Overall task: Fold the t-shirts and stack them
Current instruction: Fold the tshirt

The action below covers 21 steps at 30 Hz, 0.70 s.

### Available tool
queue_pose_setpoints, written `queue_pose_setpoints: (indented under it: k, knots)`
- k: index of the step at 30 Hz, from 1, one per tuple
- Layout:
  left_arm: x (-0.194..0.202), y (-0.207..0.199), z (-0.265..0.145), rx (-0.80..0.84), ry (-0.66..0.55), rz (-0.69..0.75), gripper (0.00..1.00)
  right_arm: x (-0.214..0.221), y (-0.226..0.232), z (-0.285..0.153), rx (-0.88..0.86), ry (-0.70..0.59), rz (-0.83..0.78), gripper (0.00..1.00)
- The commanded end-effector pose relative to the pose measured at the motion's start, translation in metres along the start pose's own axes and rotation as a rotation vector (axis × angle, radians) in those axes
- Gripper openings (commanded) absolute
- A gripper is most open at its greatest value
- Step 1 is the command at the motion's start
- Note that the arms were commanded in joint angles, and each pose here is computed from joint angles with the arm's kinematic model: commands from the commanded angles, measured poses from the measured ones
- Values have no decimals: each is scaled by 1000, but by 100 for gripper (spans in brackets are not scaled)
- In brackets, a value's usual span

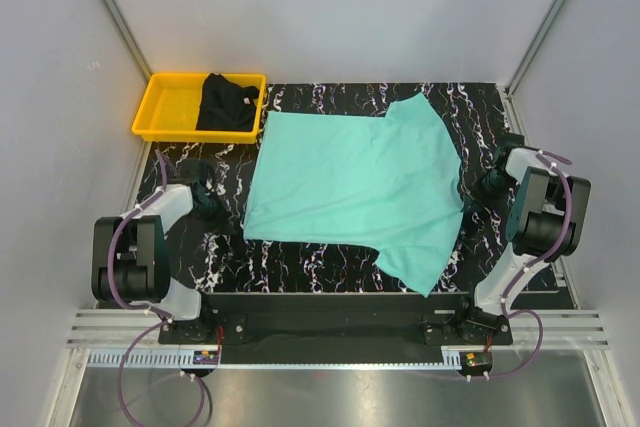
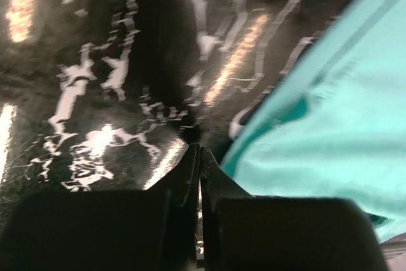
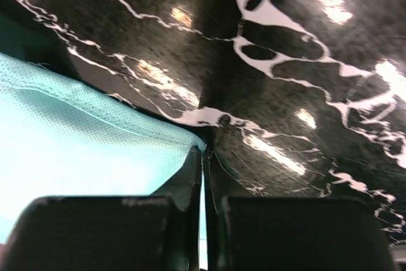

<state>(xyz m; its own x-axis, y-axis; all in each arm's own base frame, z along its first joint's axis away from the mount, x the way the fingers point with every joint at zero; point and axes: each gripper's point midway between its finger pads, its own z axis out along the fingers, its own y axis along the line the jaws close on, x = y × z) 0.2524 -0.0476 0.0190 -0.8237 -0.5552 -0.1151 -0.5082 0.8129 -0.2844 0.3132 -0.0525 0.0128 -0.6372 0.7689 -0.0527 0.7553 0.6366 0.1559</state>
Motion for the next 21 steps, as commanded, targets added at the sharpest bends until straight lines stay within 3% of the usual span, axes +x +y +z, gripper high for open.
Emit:
queue_pose_setpoints:
  k: [1,6,11,12,16,20,21]
  knots:
    - [14,6,-2,8,35,-49,0,1,-18,-17,69,-47,-18,0]
    - [39,24,0,-53,106,-106,0,19,-24,-20,67,-9,-15,0]
    - [34,8,-16,34,52,-82,0,18,-23,-21,56,-1,-49,1]
    - [28,0,-21,78,28,-61,21,18,-20,-22,41,7,-55,1]
    - [3,-22,-46,172,-96,41,58,16,-12,-22,14,18,-66,9]
    - [-16,-46,-61,234,-119,113,70,13,-10,-25,0,14,-87,21]
    - [-13,-48,-52,233,-71,115,70,12,-9,-25,1,10,-90,24]
